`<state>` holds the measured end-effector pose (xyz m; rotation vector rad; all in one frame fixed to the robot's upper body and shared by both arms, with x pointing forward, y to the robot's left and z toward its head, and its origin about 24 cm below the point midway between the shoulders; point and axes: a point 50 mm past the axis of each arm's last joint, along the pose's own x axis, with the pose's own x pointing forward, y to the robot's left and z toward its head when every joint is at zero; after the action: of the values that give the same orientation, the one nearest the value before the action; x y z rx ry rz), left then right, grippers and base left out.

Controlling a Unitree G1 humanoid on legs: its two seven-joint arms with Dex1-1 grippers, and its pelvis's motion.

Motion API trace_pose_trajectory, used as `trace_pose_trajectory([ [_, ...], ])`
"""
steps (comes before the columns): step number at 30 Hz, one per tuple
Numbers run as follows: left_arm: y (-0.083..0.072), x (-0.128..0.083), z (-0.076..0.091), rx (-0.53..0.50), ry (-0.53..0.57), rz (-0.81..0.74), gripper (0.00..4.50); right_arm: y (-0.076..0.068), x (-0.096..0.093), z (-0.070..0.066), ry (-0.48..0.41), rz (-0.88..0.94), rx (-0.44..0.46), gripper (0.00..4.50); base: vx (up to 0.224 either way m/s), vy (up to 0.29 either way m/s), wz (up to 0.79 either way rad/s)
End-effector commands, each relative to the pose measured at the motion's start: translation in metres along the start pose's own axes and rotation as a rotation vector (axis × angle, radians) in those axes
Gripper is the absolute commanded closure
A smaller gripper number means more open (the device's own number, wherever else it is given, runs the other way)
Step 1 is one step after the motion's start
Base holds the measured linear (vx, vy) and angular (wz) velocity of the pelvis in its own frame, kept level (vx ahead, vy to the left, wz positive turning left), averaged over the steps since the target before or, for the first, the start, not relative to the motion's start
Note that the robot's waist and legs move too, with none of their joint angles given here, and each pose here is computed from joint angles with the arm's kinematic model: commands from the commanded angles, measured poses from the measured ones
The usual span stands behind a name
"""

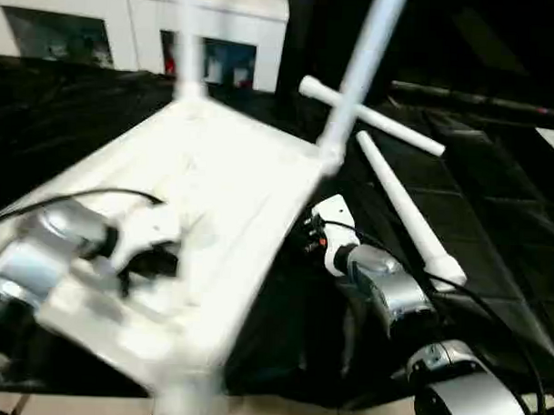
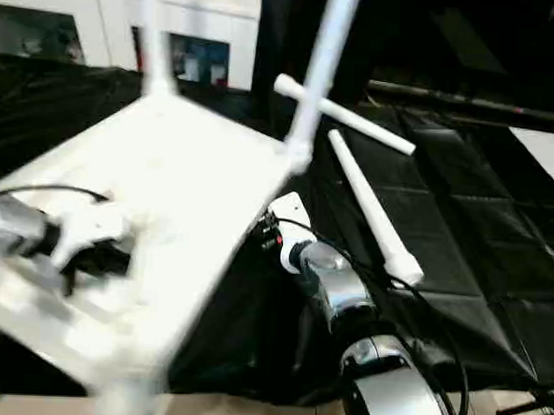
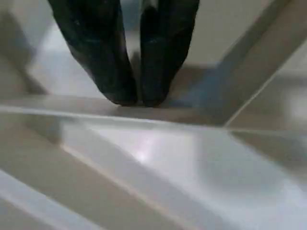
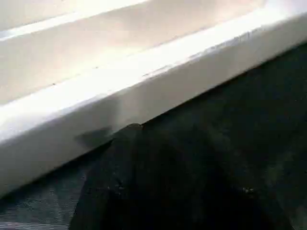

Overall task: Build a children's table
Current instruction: Rotate table base

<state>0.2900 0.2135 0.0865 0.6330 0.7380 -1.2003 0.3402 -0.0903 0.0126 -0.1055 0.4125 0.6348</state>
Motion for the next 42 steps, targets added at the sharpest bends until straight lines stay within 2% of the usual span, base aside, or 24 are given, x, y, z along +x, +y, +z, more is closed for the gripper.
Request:
trace_pose_trajectory([
  [1, -0.006, 0.015, 0.02, 0.063, -0.057, -0.05, 4.13, 0.0, 0.003, 0.01, -0.026, 0.015, -0.031, 3.11, 0.0, 0.0, 0.0],
  [3, -0.003, 0.023, 0.029, 0.076, -0.089, -0.035, 4.36, 0.001, 0.003, 0.012, -0.031, 0.024, -0.035, 3.42, 0.0, 0.0, 0.0],
  [6, -0.001, 0.029, 0.038, 0.087, -0.123, -0.027, 4.5, 0.002, 0.004, 0.013, -0.034, 0.031, -0.038, 3.64, 0.0, 0.0, 0.0],
  [7, -0.001, 0.03, 0.042, 0.086, -0.136, -0.027, 4.5, 0.002, 0.004, 0.013, -0.036, 0.038, -0.038, 3.64, 0.0, 0.0, 0.0],
  [9, 0.002, 0.035, 0.049, 0.091, -0.162, -0.005, 4.5, 0.002, 0.004, 0.013, -0.036, 0.044, -0.047, 3.92, 0.0, 0.0, 0.0],
  [13, 0.016, 0.041, 0.056, 0.117, -0.163, 0.122, 4.5, -0.002, 0.003, 0.014, -0.038, 0.028, -0.055, 4.22, 0.0, 0.0, 0.0],
  [14, 0.027, 0.043, 0.057, 0.136, -0.153, 0.217, 4.5, -0.005, 0.001, 0.015, -0.043, 0.015, -0.061, 4.34, 0.0, 0.0, 0.0],
  [16, 0.028, 0.043, 0.057, 0.137, -0.153, 0.221, 4.5, -0.005, 0.001, 0.015, -0.043, 0.014, -0.061, 4.47, 0.0, 0.0, 0.0],
  [17, 0.033, 0.042, 0.056, 0.129, -0.144, 0.261, 4.5, -0.007, 0.0, 0.016, -0.048, 0.004, -0.069, 4.47, 0.0, 0.0, 0.0],
  [20, 0.053, 0.037, 0.054, 0.078, -0.125, 0.452, 4.5, -0.025, -0.011, 0.026, -0.072, -0.054, -0.098, 4.47, 0.0, 0.0, 0.0],
  [23, 0.06, 0.037, 0.054, 0.074, -0.124, 0.51, 4.5, -0.034, -0.018, 0.033, -0.083, -0.087, -0.096, 4.47, 0.0, 0.0, 0.0],
  [26, 0.058, 0.035, 0.06, 0.066, -0.175, 0.485, 4.5, -0.05, -0.03, 0.039, -0.021, -0.175, -0.153, 4.47, 0.0, 0.0, 0.0],
  [28, 0.054, 0.031, 0.066, 0.086, -0.234, 0.457, 4.5, -0.06, -0.04, 0.049, -0.036, -0.119, -0.086, 4.31, 0.0, 0.0, 0.0],
  [32, 0.049, 0.02, 0.078, 0.044, -0.357, 0.403, 4.5, -0.1, -0.06, 0.064, 0.001, -0.337, -0.007, 4.1, 0.0, 0.0, 0.0],
  [33, 0.049, 0.017, 0.078, 0.041, -0.363, 0.39, 4.29, -0.109, -0.065, 0.068, 0.022, -0.381, 0.011, 3.83, 0.0, 0.0, 0.0],
  [35, 0.047, 0.011, 0.078, 0.032, -0.376, 0.356, 4.08, -0.12, -0.072, 0.072, 0.06, -0.429, 0.027, 3.72, 0.0, 0.0, 0.0],
  [38, 0.042, 0.002, 0.085, 0.015, -0.432, 0.305, 3.83, -0.131, -0.078, 0.073, 0.133, -0.456, 0.048, 3.42, 0.0, 0.0, 0.0],
  [40, 0.04, 0.001, 0.087, 0.018, -0.444, 0.285, 3.72, -0.133, -0.08, 0.073, 0.147, -0.457, 0.049, 3.32, 0.0, 0.0, 0.0],
  [42, 0.036, -0.002, 0.094, 0.016, -0.493, 0.265, 3.6, -0.137, -0.083, 0.07, 0.2, -0.456, 0.074, 3.15, 0.0, 0.0, 0.0],
])
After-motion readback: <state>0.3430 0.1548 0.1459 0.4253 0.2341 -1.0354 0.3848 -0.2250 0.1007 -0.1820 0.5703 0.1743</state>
